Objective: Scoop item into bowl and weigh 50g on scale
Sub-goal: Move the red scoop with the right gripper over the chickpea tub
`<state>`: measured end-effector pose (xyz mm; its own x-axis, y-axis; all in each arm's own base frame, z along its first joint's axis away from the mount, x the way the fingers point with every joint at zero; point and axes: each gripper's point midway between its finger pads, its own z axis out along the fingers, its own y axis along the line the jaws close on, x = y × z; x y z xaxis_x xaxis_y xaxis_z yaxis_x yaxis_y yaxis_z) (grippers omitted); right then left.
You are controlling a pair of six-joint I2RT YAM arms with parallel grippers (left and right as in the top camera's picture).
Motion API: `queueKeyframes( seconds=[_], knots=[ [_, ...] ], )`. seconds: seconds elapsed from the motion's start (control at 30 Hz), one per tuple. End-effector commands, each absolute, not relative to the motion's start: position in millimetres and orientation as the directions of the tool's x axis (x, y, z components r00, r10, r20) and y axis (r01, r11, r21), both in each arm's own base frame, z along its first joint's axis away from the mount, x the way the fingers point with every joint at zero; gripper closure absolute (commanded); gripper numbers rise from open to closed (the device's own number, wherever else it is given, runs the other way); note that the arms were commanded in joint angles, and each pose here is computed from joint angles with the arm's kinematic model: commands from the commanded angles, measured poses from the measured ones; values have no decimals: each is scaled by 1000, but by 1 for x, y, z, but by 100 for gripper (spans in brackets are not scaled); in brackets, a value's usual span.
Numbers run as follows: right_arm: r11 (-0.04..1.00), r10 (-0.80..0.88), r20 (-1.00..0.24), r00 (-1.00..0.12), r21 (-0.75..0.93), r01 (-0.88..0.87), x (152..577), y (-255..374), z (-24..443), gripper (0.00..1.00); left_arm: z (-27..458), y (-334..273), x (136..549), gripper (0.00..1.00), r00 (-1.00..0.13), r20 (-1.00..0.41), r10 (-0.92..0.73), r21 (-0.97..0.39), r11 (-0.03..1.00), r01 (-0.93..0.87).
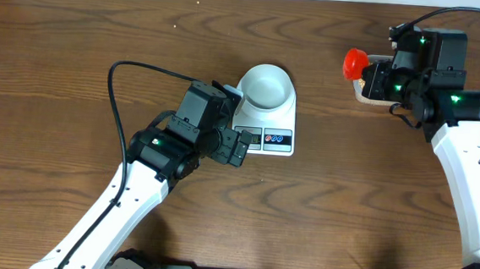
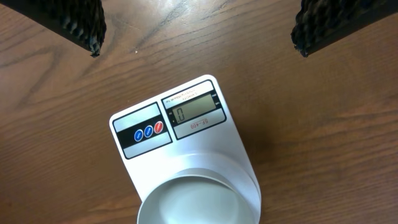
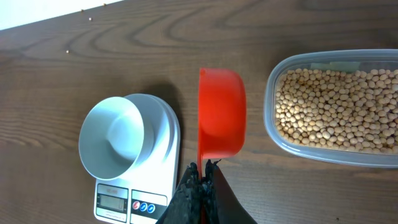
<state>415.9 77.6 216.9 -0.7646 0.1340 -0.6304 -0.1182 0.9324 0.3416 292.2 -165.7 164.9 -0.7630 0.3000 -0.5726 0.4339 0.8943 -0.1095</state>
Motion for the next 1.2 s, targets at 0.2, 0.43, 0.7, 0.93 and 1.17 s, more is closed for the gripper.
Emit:
queueKeyframes(
  seconds=[0.2, 0.43, 0.7, 0.93, 1.17],
  knots=[
    [935, 124, -647, -753, 330, -130, 419, 76, 223, 99, 165, -165, 290, 2, -756, -575, 313, -107, 887, 449],
    [940, 82, -659, -748, 301, -162, 419, 75, 223, 99, 165, -165, 290, 2, -756, -575, 313, -107, 887, 449],
    [941, 67, -671, -739, 288, -176, 420, 75, 233, 99, 165, -165, 290, 2, -756, -575, 313, -107, 887, 449],
    [976, 5, -716, -698, 156, -153, 426, 54, 269, 99, 165, -165, 290, 2, -756, -575, 313, -107, 887, 449],
    [988, -13, -730, -683, 94, -119, 431, 22, 275, 99, 165, -165, 290, 2, -756, -575, 313, -107, 887, 449]
  ],
)
